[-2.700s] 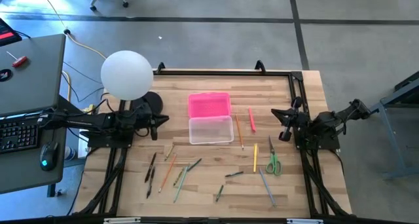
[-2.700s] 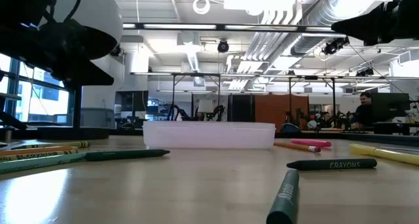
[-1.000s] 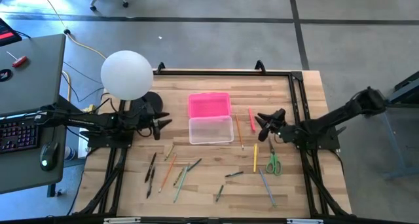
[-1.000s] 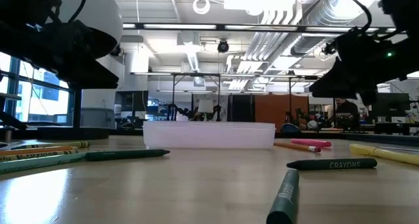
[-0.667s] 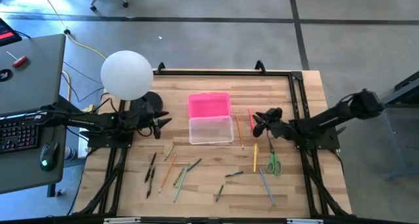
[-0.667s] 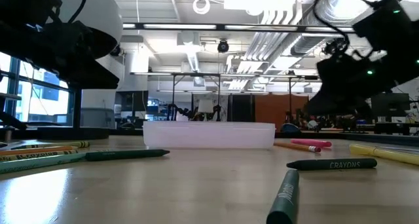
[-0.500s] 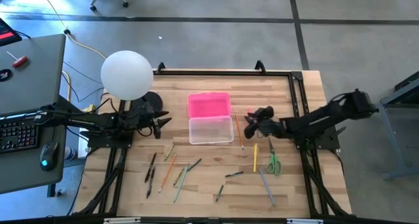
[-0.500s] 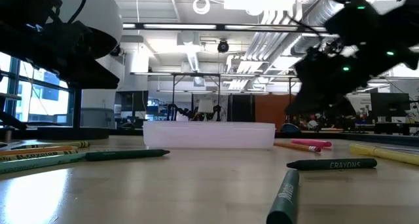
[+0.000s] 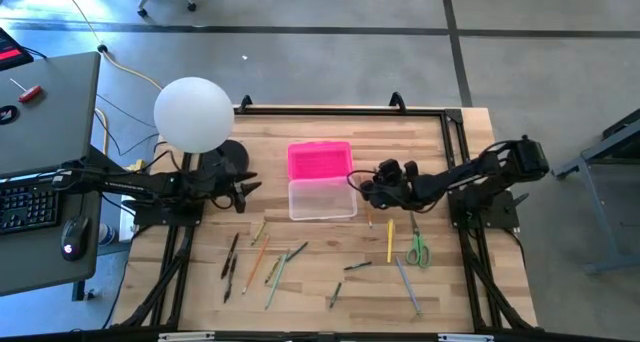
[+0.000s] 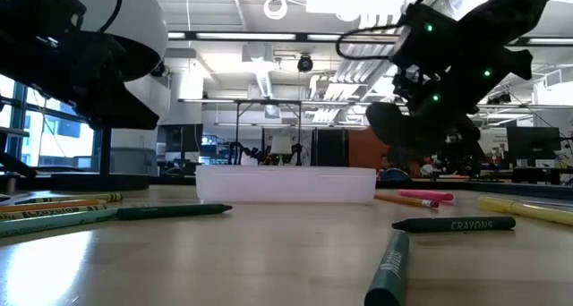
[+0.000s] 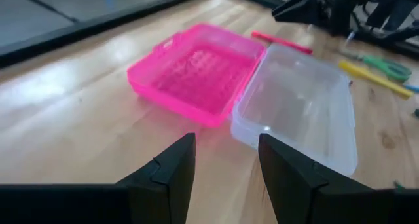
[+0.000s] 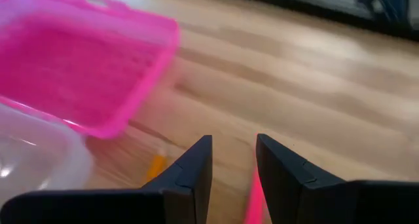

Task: Pick & place school supplies into a supply box
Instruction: Put the pink pen into the pink supply box

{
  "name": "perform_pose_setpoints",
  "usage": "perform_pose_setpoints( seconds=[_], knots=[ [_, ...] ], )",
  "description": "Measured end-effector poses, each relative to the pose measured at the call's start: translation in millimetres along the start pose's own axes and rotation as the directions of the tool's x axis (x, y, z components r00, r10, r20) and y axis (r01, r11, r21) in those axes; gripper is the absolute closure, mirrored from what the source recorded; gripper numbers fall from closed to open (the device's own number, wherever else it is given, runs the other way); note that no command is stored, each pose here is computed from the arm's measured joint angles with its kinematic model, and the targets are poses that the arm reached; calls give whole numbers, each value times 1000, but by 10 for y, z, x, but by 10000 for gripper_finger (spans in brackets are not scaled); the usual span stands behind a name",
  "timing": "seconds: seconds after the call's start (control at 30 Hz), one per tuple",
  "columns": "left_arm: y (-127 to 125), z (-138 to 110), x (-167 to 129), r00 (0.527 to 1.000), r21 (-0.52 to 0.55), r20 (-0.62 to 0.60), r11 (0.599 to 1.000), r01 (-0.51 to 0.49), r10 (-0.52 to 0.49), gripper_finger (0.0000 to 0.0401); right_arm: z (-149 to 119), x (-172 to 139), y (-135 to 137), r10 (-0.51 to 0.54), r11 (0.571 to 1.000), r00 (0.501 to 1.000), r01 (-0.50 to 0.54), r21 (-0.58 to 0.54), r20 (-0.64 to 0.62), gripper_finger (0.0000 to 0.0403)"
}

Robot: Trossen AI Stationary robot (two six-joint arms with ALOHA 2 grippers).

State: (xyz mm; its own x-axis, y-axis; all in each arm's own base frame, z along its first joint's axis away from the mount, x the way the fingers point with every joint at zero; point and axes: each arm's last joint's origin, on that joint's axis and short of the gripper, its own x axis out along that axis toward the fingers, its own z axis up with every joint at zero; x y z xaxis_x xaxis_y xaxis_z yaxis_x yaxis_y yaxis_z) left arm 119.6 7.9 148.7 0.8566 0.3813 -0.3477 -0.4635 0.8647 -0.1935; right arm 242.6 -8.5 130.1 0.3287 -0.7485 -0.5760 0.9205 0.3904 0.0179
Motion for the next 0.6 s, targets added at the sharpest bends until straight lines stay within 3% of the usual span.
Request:
perform_pose_setpoints(
  seconds=[0.6],
  knots=[
    [19,-35,-1,999,-14,-30,999,-29,28,203,-34,204,-116,-60,997,986,66,33,-155,304]
  ],
)
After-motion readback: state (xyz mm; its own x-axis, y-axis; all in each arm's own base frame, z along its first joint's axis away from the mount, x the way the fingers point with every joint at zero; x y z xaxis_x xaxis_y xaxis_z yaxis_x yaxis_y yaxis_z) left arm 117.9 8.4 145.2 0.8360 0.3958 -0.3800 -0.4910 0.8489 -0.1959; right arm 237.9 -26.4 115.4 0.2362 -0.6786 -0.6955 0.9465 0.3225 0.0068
